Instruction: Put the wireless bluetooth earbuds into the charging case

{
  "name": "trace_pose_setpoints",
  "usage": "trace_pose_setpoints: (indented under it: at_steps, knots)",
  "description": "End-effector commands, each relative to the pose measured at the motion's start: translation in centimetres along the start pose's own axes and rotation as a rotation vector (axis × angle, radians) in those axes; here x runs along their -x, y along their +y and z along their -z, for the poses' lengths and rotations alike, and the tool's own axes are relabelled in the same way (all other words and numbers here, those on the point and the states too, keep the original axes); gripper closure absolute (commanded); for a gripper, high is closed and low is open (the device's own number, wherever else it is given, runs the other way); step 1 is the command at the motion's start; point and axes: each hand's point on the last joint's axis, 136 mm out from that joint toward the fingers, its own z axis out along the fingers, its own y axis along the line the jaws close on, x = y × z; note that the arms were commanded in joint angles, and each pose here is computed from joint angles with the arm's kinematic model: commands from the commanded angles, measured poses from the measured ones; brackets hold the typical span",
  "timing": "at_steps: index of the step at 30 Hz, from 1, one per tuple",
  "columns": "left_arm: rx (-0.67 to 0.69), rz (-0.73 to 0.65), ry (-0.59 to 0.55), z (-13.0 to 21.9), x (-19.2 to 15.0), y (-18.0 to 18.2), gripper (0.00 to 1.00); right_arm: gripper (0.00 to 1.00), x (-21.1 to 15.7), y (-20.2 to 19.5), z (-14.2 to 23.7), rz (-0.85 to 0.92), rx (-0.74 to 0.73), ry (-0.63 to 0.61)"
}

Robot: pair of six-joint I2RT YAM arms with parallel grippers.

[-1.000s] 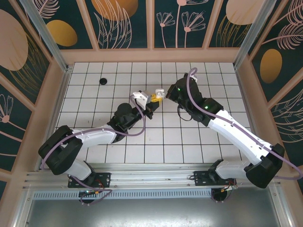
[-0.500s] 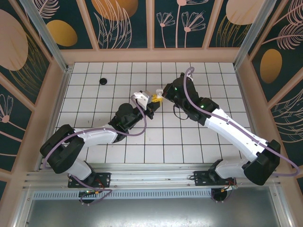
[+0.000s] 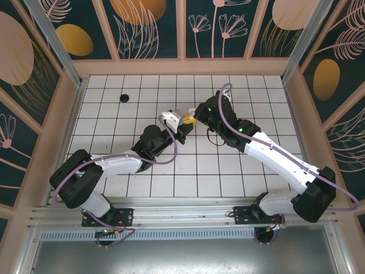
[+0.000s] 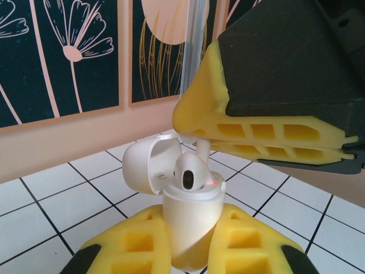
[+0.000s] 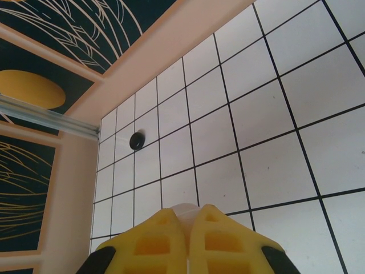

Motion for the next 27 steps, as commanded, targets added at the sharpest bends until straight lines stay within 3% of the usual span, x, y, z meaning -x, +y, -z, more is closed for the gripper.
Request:
trace_pose_setpoints:
  at_steps: [1,27]
  knots:
    - [0.000,-0.005,-0.088,-0.3,2.6,-0.3,1.00,0.95,-1.3,0.1,-0.5,-0.007,0.007,0.036]
    - [-0.018,-0.004,-0.087,-0.4,2.0,-0.5,1.00,0.95,-2.3,0.0,0.8,-0.015,0.007,0.155]
